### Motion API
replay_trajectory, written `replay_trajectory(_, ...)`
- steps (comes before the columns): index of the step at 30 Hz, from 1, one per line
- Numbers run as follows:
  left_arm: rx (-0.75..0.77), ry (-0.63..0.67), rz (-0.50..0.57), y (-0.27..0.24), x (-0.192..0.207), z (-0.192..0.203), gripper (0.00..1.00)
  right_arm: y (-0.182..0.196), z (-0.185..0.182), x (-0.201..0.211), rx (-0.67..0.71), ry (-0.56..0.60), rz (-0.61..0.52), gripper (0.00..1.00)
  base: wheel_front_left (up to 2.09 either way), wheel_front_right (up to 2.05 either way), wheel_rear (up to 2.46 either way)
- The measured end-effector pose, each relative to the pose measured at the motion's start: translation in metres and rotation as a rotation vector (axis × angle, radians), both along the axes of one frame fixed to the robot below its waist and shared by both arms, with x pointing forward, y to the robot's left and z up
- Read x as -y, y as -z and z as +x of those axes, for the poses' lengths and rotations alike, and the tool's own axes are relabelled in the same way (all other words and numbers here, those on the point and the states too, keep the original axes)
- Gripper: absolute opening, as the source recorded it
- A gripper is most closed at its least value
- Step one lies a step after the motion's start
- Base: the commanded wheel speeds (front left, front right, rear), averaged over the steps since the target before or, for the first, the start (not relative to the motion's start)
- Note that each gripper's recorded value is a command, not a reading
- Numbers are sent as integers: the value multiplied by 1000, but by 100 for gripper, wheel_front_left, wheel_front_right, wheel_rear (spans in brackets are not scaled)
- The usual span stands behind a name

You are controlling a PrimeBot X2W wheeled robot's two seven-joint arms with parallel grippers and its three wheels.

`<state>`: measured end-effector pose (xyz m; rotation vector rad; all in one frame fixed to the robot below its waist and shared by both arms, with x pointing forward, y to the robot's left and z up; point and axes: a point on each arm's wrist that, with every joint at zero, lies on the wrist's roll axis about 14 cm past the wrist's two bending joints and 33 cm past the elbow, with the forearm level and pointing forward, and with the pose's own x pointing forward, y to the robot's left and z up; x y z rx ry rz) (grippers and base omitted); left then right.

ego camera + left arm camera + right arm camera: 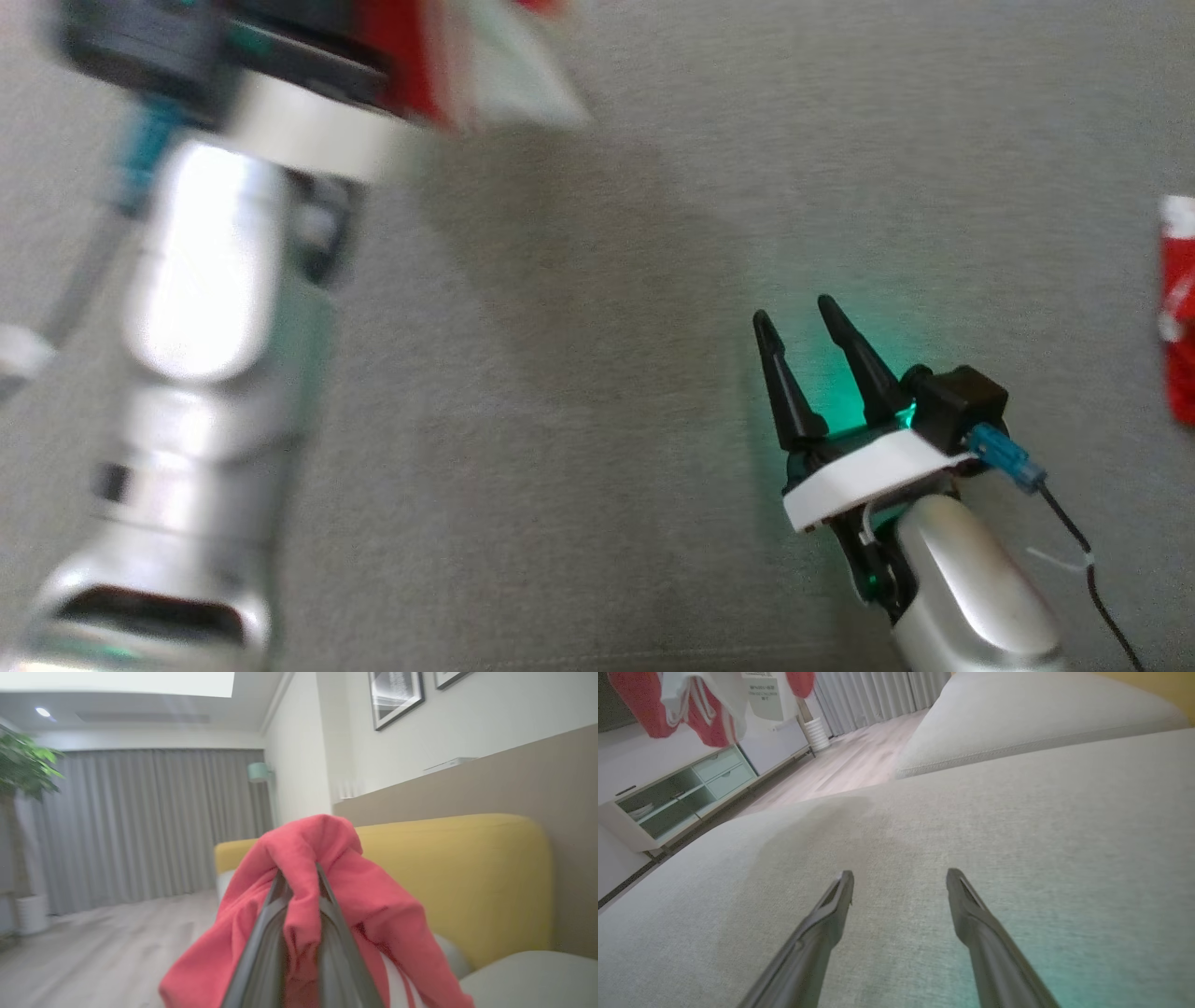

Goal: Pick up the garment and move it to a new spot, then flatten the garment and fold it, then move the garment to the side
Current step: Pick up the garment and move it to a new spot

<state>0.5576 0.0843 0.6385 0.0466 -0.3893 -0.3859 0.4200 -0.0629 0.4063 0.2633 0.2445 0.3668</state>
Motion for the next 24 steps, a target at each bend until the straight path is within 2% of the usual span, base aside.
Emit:
replay_trajectory(3,-80,140,-105,17,55,-21,0,-5,-8,19,3,57,0,100,0,0,0)
replay_trajectory(7,-256,240,-112,75,95,-47,0,-10,-20,37,5,109,-4,100,0,0,0)
replay_trajectory(8,-297,257,-101,90,102,-55,29,-13,-21,40,12,119,-7,100,0,0,0)
replay_trajectory(9,-341,266,-93,106,107,-61,85,-15,-23,44,17,129,-8,100,0,0,0)
replay_trajectory(10,-381,273,-83,120,111,-68,87,-17,-24,48,22,141,-8,100,0,0,0)
replay_trajectory(11,-414,276,-76,131,113,-74,100,-19,-25,51,25,152,-7,100,0,0,0)
replay_trajectory(16,-493,195,-67,160,100,-87,100,-28,-26,61,49,183,-7,100,0,0,0)
replay_trajectory(20,-474,52,-104,157,59,-87,100,-36,-25,63,72,191,1,100,0,0,0)
replay_trajectory(24,-488,-70,-93,170,13,-111,100,-36,-34,63,69,199,8,100,0,0,0)
